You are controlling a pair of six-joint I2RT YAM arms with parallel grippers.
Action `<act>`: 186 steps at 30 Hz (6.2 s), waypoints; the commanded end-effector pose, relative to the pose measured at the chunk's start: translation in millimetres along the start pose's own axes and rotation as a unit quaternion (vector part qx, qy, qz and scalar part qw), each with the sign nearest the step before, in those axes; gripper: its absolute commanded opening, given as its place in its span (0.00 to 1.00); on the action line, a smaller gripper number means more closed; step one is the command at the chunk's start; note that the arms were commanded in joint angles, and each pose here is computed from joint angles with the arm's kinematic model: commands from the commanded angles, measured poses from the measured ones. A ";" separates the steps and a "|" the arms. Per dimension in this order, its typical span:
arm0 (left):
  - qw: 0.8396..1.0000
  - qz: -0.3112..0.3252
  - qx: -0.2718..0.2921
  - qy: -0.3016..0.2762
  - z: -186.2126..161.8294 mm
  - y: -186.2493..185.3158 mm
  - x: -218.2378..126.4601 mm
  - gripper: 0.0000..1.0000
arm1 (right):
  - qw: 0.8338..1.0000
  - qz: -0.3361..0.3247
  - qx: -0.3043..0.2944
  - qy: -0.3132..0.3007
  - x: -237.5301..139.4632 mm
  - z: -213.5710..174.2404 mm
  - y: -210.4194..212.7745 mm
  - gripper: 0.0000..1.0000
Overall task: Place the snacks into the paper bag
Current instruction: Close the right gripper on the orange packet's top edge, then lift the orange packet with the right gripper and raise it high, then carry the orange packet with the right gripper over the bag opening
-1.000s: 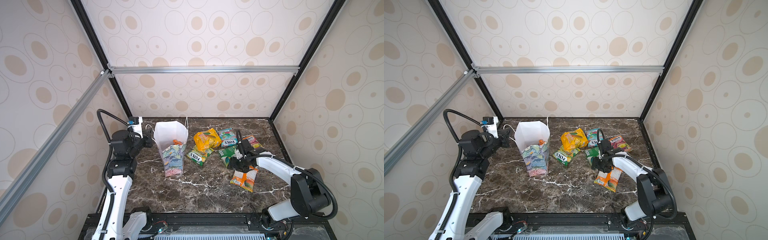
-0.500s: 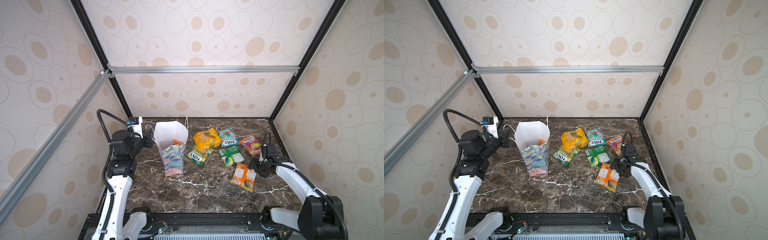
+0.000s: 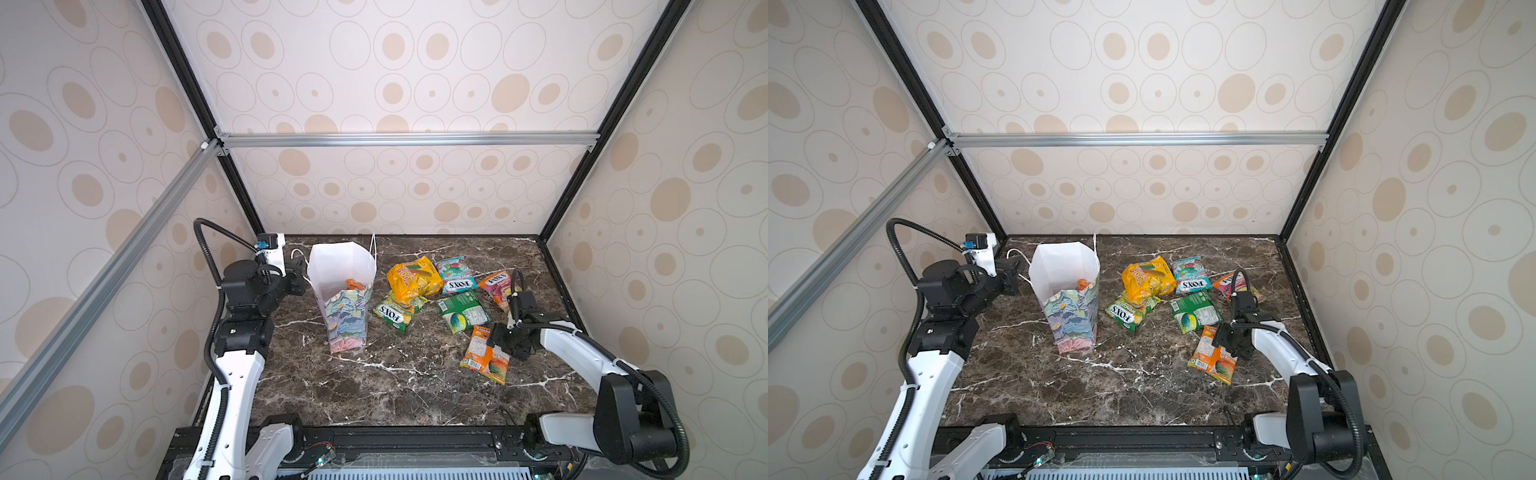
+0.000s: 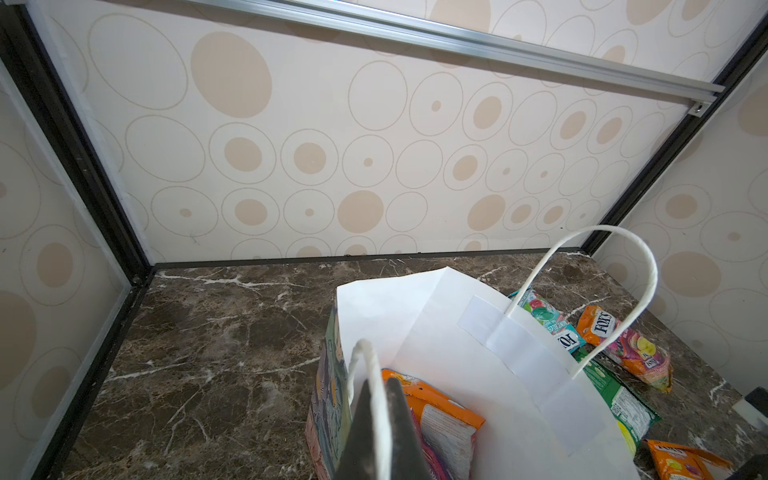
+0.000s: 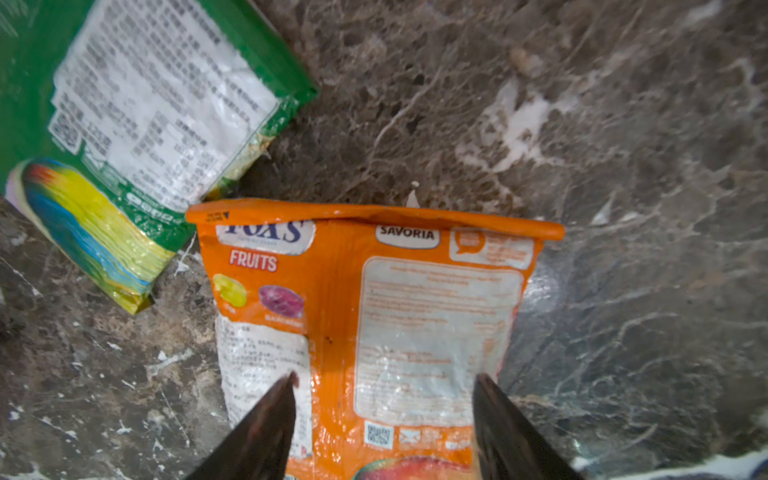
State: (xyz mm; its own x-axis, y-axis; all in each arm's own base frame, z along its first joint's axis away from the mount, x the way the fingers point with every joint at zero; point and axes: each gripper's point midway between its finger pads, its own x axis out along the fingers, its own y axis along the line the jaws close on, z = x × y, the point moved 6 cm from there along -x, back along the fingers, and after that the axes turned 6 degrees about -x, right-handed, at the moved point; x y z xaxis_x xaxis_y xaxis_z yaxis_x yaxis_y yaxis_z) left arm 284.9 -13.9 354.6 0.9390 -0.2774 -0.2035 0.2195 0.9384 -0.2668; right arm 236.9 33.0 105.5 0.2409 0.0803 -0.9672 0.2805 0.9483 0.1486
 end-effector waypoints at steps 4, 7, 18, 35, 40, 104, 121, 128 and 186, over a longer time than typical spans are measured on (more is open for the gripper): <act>1.000 -0.005 0.015 -0.023 14.8 -3.9 -6.6 0.00 | 0.997 -0.076 -0.020 0.015 -4.1 -5.1 -15.4 0.69; 1.000 -0.006 0.015 -0.023 14.7 -4.0 -6.4 0.00 | 0.997 -0.074 -0.022 0.018 0.8 -5.2 -13.1 0.70; 1.000 -0.003 0.016 -0.023 14.7 -3.5 -6.9 0.00 | 0.999 -0.041 -0.005 0.034 22.1 -12.4 -8.2 0.71; 1.000 -0.003 0.016 -0.024 15.3 -3.9 -7.5 0.00 | 1.000 -0.019 0.004 0.021 22.8 -19.0 -9.0 0.17; 1.000 -0.004 0.016 -0.025 15.4 -4.2 -7.3 0.00 | 1.000 -0.021 -0.001 0.017 15.2 -15.8 -8.0 0.10; 0.999 -0.001 0.021 -0.030 17.7 -5.2 -11.0 0.00 | 0.961 0.150 -0.116 -0.203 -152.2 45.4 62.1 0.00; 0.999 0.000 0.022 -0.033 18.5 -5.3 -12.2 0.00 | 0.903 0.194 -0.215 -0.318 -236.0 65.2 131.9 0.00; 0.999 0.002 0.022 -0.033 18.3 -4.8 -11.8 0.00 | 0.866 0.230 -0.269 -0.353 -276.5 63.7 176.1 0.00; 0.999 -0.005 0.023 -0.034 18.3 -6.9 -13.3 0.00 | 0.772 0.327 -0.417 -0.351 -306.3 21.4 406.7 0.00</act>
State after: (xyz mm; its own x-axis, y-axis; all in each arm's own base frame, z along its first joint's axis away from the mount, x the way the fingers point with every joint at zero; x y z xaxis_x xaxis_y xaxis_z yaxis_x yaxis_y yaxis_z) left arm 280.8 -13.9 358.9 0.9432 -0.2735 -0.1884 0.2205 0.9399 -0.2606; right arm 303.7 385.0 461.5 0.6023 0.7146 -0.3558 -0.7380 0.6683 0.0931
